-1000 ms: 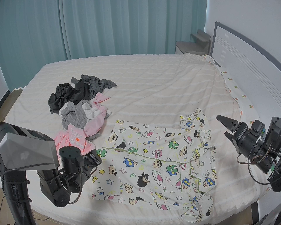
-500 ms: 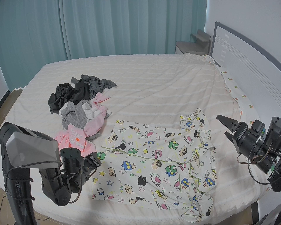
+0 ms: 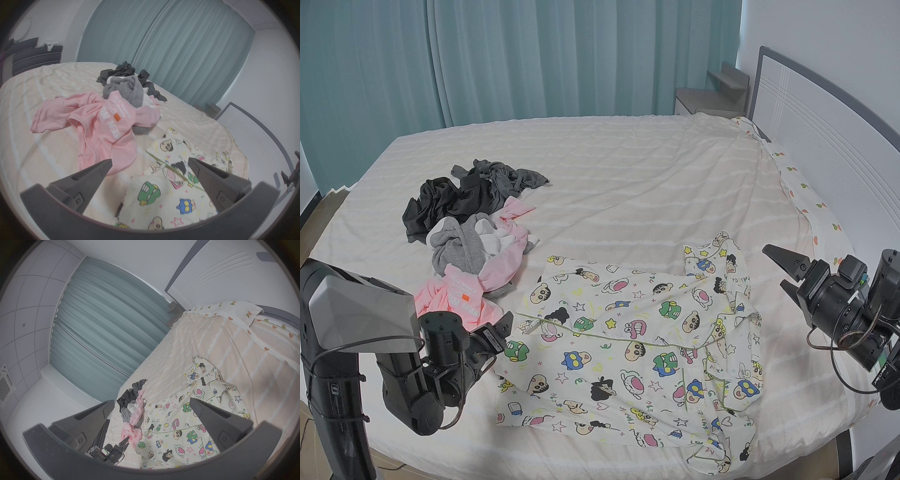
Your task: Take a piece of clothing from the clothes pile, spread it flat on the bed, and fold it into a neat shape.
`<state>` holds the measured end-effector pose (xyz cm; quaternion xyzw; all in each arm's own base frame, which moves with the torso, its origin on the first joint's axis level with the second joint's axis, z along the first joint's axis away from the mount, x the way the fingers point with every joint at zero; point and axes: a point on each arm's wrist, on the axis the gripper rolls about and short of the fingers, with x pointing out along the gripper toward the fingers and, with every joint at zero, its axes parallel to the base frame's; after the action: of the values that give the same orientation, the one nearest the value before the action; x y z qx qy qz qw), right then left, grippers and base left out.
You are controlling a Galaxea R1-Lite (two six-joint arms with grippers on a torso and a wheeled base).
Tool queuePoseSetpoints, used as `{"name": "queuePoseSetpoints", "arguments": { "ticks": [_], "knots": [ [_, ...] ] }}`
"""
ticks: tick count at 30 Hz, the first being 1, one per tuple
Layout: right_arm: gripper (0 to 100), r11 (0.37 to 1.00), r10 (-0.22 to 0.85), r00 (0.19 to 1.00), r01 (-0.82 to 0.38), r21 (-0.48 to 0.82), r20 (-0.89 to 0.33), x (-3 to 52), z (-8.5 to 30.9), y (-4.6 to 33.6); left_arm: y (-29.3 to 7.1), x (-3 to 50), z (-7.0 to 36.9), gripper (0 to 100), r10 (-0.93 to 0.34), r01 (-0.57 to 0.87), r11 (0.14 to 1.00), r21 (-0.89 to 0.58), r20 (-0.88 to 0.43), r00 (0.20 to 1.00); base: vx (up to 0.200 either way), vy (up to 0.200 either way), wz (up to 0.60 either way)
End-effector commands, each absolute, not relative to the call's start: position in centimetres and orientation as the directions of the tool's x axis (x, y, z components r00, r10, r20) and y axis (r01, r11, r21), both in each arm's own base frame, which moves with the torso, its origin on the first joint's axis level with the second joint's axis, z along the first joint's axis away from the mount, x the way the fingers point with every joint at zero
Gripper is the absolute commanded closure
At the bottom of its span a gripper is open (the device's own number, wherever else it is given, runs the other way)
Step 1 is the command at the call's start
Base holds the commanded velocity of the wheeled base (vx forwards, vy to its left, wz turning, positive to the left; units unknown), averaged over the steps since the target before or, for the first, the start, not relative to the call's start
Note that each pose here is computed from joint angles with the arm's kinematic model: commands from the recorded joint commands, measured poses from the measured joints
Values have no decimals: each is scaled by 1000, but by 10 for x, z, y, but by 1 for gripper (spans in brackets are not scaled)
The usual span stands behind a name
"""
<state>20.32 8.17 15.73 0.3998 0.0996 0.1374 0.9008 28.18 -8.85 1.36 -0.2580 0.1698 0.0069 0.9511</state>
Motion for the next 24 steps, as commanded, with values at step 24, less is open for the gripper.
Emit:
{"name": "queuePoseSetpoints", "arguments": {
  "ticks": [24],
  "knots": [
    [0,641,332,941,-174,747,-66,200,158,81,-86,198,-29,0,-419,174,899,-402,-670,614,0,0,0]
  ]
}}
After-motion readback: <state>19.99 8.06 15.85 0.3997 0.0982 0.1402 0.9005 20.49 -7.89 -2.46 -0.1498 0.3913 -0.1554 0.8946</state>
